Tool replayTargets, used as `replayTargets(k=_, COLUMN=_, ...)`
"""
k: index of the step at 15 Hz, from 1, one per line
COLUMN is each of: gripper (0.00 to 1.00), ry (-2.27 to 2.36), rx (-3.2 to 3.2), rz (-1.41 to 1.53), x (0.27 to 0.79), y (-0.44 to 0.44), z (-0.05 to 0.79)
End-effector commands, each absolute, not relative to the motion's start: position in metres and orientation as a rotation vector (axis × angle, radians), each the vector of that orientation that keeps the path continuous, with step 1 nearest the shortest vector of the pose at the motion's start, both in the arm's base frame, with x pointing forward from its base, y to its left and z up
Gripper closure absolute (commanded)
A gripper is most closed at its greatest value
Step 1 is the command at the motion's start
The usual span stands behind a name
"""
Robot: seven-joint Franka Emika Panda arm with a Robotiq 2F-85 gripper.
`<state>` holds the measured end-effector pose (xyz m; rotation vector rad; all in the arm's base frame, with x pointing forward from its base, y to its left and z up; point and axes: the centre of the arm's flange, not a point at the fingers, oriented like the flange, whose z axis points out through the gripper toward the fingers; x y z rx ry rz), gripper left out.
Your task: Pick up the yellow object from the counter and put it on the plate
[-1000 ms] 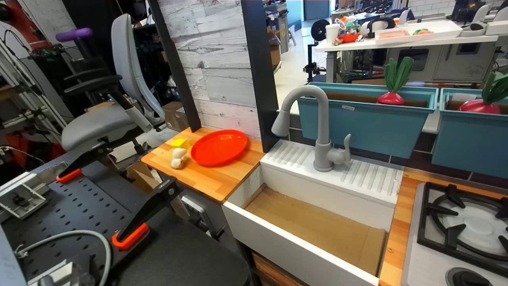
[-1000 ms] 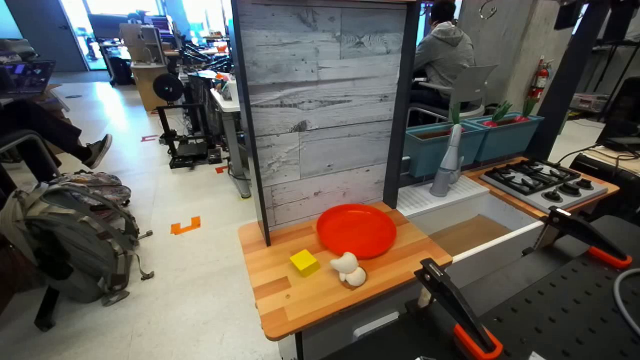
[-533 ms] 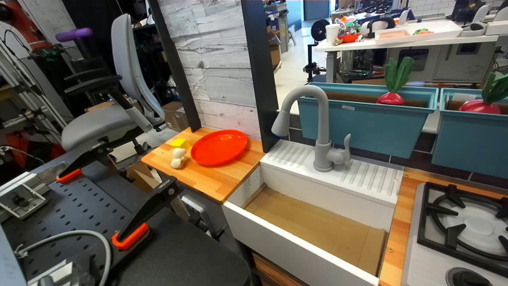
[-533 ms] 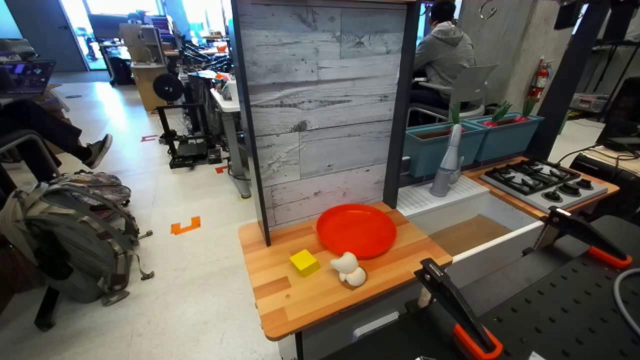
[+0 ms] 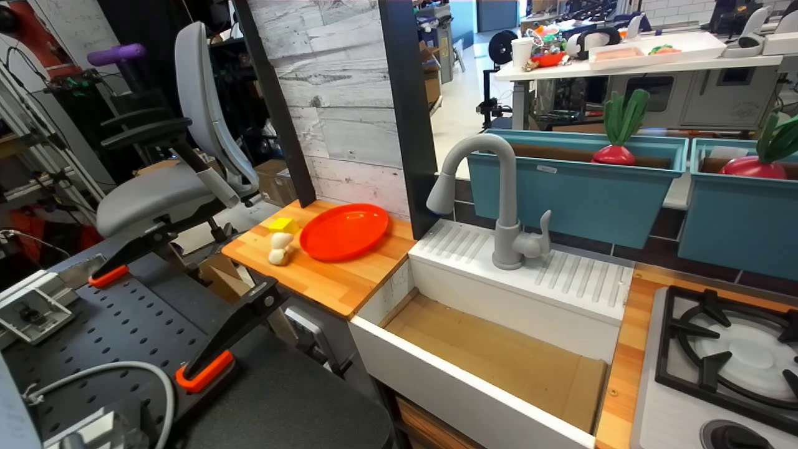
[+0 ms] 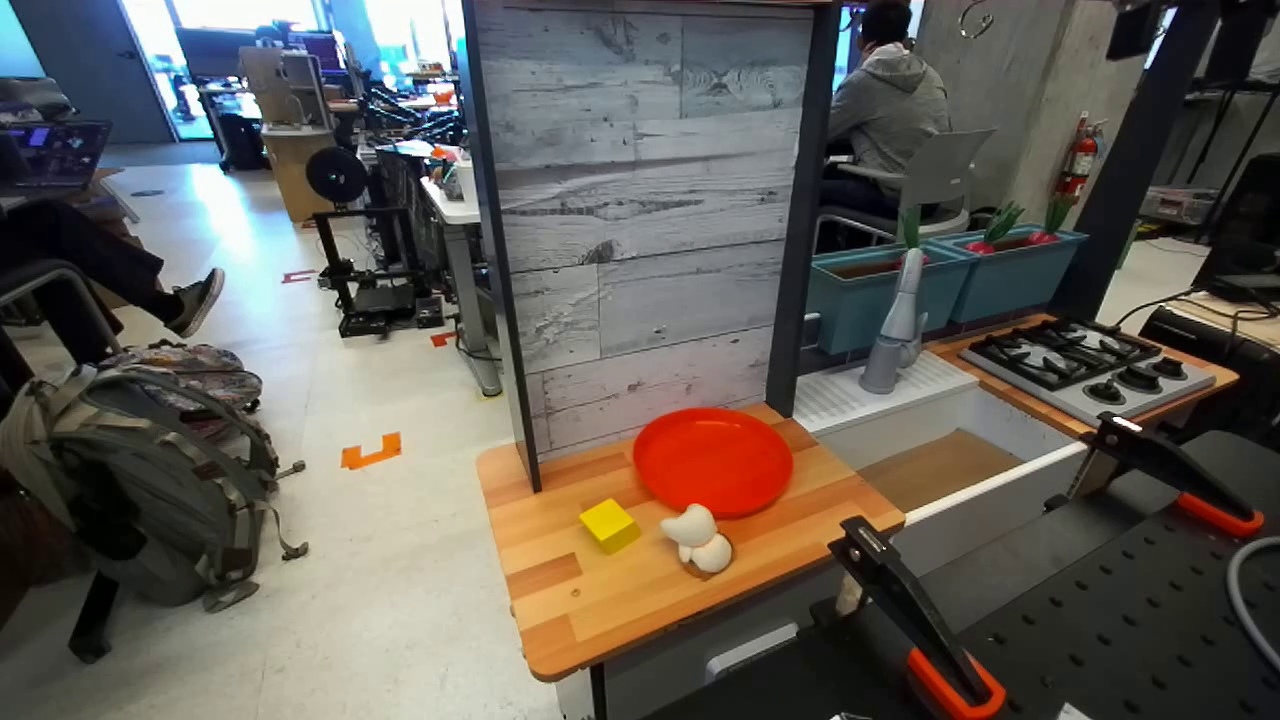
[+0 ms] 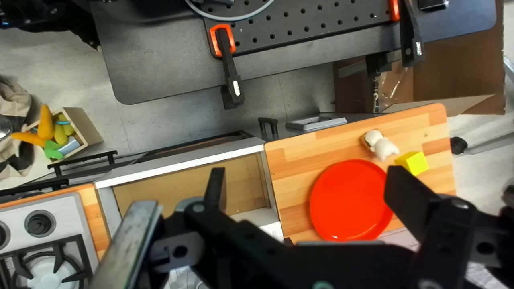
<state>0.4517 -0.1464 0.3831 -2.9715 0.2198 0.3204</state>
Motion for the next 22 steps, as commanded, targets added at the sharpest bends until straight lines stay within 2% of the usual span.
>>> replayTargets(k=1, gripper=0.0, ry=0.263, rx=-2.996, rz=0.294, x=0.465, y=-0.128, z=0.37)
replayTargets(k=9, gripper=0.0, ry=0.168, rx=-3.088, rz=0.342, x=0.509, y=-0.034, z=0.282)
replayTargets(k=14, gripper=0.0, ry=0.087, rx=-3.185, rz=0.424, x=0.516, y=0.023, z=0.19)
replayTargets(k=22, gripper=0.0, ry=-0.124, rx=-3.252, rz=0.322, x=0.525, y=0.106, z=0.094)
